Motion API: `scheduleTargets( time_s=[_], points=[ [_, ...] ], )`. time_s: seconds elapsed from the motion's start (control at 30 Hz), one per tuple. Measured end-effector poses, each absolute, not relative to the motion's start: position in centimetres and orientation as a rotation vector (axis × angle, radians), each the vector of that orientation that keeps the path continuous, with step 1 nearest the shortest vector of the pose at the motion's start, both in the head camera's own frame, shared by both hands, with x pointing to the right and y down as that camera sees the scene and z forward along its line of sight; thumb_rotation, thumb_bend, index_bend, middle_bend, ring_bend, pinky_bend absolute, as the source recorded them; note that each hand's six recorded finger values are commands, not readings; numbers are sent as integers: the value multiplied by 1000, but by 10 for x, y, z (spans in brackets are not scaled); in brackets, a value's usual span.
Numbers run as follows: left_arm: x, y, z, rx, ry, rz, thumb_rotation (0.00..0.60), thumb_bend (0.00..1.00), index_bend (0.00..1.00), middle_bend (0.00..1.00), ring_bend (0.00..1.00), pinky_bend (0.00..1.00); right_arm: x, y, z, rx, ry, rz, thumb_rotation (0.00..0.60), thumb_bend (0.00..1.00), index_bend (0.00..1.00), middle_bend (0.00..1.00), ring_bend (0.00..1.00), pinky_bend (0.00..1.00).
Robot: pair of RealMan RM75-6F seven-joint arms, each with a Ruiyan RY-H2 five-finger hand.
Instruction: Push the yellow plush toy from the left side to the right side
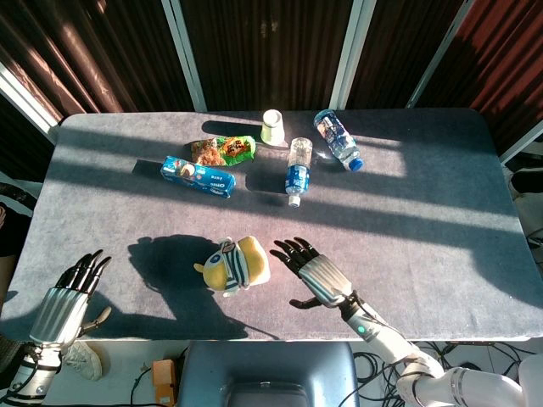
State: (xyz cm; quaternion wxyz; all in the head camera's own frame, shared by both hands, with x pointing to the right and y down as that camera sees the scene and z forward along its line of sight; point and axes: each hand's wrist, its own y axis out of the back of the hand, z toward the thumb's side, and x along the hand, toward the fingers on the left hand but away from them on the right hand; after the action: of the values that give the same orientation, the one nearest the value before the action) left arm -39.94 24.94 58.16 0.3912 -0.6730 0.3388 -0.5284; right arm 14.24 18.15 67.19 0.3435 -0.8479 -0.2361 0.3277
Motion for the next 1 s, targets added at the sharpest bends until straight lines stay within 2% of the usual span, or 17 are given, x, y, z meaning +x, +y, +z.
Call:
scheduleTargets(
  time_s=[0.3,0.37,0.47,0.53,0.63,0.7,0.73,0.87,1.0],
  points=[
    [-406,248,578,-1718,888,-1346,600,262,0,0,58,221,92,172,717,-2159,-573,963,600,64,0,0,0,29],
    [-406,247,577,-1723,893,-1345,600,266,0,0,59,221,86,170,727,-2150,-573,991,600,63,0,0,0,62],
    [-408,247,578,-1728,895,-1348,600,269,0,0,59,222,80,167,739,-2135,-581,1015,600,64,15,3,3,174],
    [-409,247,578,-1731,897,-1354,600,269,0,0,60,222,78,165,744,-2131,-599,1021,600,64,100,62,62,298],
    [-410,246,578,-1730,905,-1361,600,270,0,0,61,222,78,160,749,-2131,-660,1009,600,64,375,316,317,581],
    [-411,246,578,-1729,908,-1364,600,270,0,0,60,224,79,156,750,-2132,-719,982,600,84,521,426,446,727],
    [-411,246,578,-1730,907,-1366,600,270,0,0,60,224,79,154,750,-2130,-746,967,600,127,602,474,510,800],
    [-409,247,578,-1735,898,-1367,600,268,0,0,58,226,86,145,750,-2090,-839,901,600,305,770,550,616,914],
    [-408,248,579,-1734,886,-1371,600,270,0,0,57,229,94,139,748,-2021,-869,855,600,360,821,557,625,930]
  ],
)
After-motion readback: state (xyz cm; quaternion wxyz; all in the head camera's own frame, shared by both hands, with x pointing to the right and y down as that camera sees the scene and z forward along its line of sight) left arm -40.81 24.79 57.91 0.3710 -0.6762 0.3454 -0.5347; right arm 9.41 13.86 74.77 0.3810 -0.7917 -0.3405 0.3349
